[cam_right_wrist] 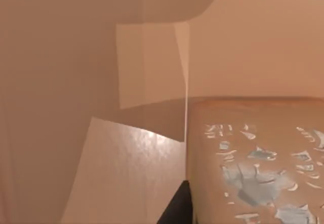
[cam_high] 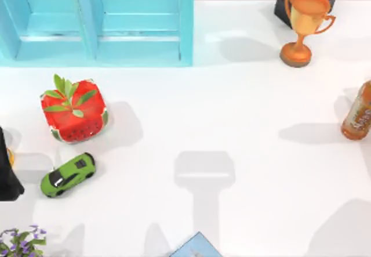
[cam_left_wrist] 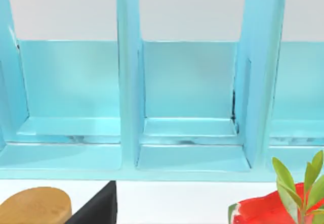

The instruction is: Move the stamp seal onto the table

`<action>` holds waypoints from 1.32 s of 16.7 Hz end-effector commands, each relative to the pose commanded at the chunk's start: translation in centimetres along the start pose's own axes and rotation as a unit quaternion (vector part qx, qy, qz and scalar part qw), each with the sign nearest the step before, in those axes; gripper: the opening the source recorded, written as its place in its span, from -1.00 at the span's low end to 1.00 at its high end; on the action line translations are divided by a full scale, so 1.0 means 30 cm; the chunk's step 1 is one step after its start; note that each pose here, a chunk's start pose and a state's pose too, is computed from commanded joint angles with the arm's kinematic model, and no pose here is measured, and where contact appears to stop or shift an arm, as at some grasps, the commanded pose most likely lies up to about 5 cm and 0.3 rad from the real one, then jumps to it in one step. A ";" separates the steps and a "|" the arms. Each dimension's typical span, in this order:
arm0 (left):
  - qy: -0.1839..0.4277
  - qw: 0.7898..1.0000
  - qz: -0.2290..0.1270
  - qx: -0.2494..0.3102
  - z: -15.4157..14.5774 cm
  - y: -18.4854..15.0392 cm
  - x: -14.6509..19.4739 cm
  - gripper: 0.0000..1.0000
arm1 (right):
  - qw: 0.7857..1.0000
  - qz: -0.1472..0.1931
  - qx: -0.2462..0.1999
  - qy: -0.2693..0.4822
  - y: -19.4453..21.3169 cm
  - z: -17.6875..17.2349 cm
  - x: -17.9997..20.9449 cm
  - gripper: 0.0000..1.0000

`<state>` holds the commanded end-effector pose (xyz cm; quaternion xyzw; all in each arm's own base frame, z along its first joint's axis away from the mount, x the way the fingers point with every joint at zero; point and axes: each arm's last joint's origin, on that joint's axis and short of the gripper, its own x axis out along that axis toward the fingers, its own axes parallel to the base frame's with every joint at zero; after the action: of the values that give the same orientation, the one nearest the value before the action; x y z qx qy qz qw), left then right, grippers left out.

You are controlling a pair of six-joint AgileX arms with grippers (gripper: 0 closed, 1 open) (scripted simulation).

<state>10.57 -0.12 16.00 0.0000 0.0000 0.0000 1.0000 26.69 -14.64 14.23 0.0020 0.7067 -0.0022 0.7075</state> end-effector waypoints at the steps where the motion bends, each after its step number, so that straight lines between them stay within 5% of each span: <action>1: 0.000 1.000 0.000 0.000 0.000 0.000 0.000 1.00 | 1.000 0.000 0.000 0.000 0.000 0.000 0.000 -1.00; 11: 0.000 1.000 0.000 0.000 0.000 0.000 0.000 1.00 | 1.000 -0.010 0.009 -0.011 0.038 0.025 -0.066 -1.00; 22: 0.000 1.000 0.000 0.000 0.000 0.000 0.000 1.00 | 1.000 -0.005 0.008 -0.017 0.440 0.027 -0.464 -1.00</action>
<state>10.57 -0.12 16.00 0.0000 0.0000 0.0000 1.0000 27.56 -1.45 28.16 0.0041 0.6949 -0.0117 0.7190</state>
